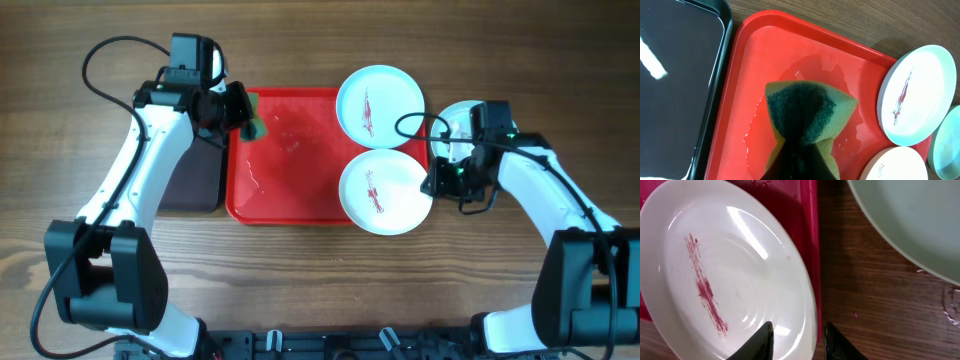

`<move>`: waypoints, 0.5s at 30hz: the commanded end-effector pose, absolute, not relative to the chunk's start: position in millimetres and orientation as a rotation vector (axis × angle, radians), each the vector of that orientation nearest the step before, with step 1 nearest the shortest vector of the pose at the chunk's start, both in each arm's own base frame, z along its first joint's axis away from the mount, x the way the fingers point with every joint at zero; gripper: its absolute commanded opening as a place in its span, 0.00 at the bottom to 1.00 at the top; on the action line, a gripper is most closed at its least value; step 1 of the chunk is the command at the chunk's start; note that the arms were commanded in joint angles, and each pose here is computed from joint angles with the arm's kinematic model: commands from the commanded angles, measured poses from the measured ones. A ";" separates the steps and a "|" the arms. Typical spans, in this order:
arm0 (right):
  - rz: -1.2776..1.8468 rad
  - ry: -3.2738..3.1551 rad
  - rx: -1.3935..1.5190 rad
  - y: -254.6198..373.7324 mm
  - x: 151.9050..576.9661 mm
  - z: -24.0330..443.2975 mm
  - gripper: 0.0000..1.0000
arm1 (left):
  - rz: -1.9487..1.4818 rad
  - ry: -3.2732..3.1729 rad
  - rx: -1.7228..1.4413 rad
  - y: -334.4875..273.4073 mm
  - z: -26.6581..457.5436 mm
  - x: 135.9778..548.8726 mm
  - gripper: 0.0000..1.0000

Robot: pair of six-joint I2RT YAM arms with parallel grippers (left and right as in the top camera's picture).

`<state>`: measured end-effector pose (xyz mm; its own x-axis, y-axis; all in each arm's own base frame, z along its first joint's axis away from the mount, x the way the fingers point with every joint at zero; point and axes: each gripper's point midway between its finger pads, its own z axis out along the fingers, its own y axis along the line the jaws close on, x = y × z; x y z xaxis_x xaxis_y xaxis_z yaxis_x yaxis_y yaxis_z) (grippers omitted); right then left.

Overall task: Clean dirty plates on tray and stack at the side
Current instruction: 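Grasp the lower sauce-smeared plate rim with right gripper, drag it left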

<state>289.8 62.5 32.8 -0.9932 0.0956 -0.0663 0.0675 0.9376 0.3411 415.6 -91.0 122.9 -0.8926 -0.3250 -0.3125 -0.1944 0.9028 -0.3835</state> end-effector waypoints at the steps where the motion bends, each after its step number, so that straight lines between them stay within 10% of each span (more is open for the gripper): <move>1: 0.477 3.051 0.085 63.2 285.3 18.0 0.34 | -0.475 2.705 -0.396 -89.7 117.1 414.4 0.04; 5: 0.474 3.063 0.089 63.0 285.8 11.7 0.31 | -0.475 2.705 -0.396 -89.7 117.1 414.4 0.04; 10: 0.475 3.067 0.099 63.2 285.6 11.0 0.04 | -0.475 2.705 -0.395 -89.7 117.1 414.4 0.04; 15: 0.490 3.065 0.138 64.9 285.5 12.5 0.04 | -0.475 2.705 -0.395 -89.7 117.1 414.4 0.04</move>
<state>290.5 64.0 18.0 -0.9961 0.0750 -0.0473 0.0564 0.9475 0.3146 415.6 -91.0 123.0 -0.8925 -0.3250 -0.3128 -0.1943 0.9028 -0.3836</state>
